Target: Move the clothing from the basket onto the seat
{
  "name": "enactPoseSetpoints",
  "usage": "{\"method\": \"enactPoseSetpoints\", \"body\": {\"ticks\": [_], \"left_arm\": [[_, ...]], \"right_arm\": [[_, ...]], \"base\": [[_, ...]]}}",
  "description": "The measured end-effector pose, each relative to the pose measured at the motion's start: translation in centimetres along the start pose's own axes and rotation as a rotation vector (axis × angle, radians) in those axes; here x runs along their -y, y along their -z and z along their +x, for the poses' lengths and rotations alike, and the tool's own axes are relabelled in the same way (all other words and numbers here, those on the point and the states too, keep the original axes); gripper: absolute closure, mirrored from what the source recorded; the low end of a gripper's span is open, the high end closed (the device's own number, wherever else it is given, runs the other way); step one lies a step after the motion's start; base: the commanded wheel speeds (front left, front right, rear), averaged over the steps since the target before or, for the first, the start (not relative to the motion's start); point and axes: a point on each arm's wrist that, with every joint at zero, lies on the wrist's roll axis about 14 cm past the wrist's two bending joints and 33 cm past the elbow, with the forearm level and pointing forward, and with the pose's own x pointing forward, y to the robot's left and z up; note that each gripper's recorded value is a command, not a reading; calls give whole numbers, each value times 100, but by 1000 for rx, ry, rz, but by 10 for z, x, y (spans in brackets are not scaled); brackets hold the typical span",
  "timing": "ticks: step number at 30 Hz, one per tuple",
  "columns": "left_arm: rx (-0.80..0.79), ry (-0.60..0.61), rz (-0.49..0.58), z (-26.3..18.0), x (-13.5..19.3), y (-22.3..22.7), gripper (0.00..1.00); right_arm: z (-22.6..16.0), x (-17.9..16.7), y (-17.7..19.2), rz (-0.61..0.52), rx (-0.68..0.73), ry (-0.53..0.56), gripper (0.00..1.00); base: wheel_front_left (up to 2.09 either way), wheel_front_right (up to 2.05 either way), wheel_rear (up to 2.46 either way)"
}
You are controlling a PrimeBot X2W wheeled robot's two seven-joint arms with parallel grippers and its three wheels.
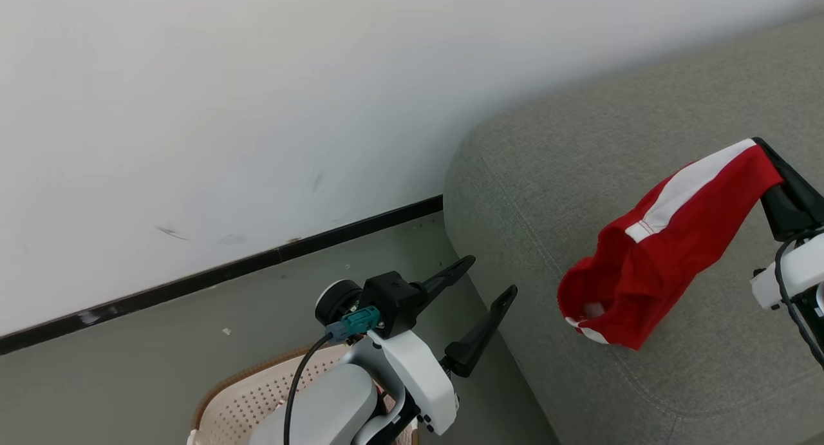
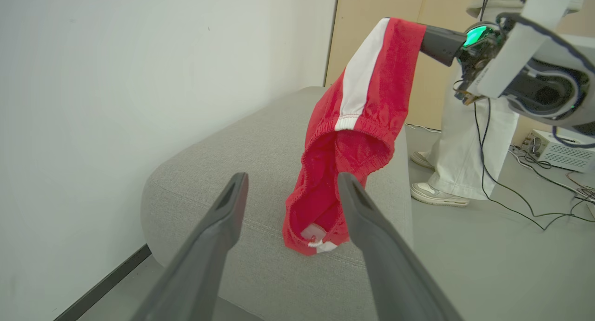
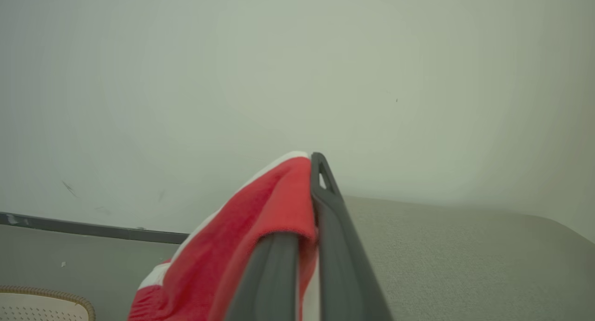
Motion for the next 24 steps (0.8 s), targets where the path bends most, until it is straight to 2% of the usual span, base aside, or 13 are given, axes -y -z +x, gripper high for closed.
{"method": "enactPoseSetpoints", "body": {"ticks": [6,11,14,24], "left_arm": [[-10,20,-19,7,9,8,0],[-25,-6,-43,9,4,17,0],[-35,-39,-59,11,-6,24,0],[-49,-153,-65,3,-49,37,0]], "right_arm": [[-17,4,9,-2,-37,14,100],[-20,-13,25,43,-86,-19,100],[-3,-16,21,114,-66,-2,100],[73,26,-29,72,39,52,100]], "base": [[0,0,0],[0,0,0],[0,0,0],[0,0,0]]}}
